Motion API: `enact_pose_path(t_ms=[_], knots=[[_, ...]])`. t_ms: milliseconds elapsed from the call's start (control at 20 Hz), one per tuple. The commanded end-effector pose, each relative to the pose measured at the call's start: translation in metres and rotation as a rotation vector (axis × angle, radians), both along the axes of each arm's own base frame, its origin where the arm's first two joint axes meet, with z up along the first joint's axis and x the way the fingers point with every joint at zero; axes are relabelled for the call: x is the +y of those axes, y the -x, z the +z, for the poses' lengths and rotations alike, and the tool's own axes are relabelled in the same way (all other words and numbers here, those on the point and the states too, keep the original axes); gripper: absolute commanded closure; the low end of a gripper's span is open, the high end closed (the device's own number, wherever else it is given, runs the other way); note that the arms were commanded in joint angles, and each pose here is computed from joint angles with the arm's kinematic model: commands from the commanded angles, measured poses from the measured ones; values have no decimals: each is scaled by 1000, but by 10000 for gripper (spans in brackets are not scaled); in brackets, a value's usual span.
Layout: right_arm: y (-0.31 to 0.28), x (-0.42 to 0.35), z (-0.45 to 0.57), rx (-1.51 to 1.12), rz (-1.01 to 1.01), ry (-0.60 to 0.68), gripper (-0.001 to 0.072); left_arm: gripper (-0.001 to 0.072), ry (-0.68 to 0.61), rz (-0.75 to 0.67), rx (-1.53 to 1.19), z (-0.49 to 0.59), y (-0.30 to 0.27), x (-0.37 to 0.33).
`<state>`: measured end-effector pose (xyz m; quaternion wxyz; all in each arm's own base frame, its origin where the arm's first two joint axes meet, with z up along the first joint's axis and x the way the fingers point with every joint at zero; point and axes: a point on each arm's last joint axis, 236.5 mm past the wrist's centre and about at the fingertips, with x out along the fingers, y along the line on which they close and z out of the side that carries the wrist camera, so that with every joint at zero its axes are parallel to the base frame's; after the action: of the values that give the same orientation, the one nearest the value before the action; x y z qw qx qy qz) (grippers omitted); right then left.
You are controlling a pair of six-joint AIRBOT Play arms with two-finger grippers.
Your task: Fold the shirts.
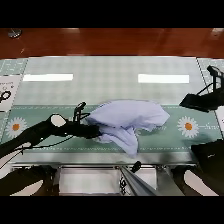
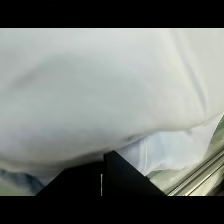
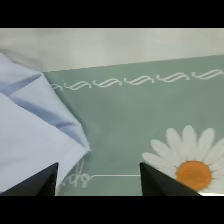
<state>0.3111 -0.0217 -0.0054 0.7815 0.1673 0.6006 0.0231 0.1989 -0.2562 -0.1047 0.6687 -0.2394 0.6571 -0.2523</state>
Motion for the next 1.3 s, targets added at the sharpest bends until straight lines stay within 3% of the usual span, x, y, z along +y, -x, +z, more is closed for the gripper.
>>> enact_pose_path(t_ms=[0, 300, 450, 500, 550, 600, 800, 950, 1100, 1250], knots=[[5, 30, -28, -13, -118, -251, 119, 694, 21, -23, -12, 8, 2, -4], [24, 66, -68, 97, -132, -416, 122, 694, 37, -34, -20, 16, 4, -6], [21, 82, -85, 123, -107, -389, 131, 694, 39, -33, -24, 17, 3, -6], [18, 91, -89, 120, -84, -378, 225, 694, 40, -33, -27, 18, 3, -6], [16, 97, -90, 106, -64, -362, 488, 694, 43, -29, -31, 19, 2, -6], [12, 101, -84, 88, -42, -358, 693, 694, 49, -18, -40, 23, -1, -4], [-30, 78, 8, -167, 39, -273, 695, 696, 136, 110, -293, 101, -52, 14], [-59, 60, 143, -540, 60, -164, 696, 696, 241, 250, -690, 246, -96, 54], [-48, 68, 253, -807, 79, -132, 696, 696, 297, 359, -1075, 395, -90, 96], [-23, 79, 338, -1001, 105, -120, 697, 696, 348, 346, -1307, 499, -54, 104]])
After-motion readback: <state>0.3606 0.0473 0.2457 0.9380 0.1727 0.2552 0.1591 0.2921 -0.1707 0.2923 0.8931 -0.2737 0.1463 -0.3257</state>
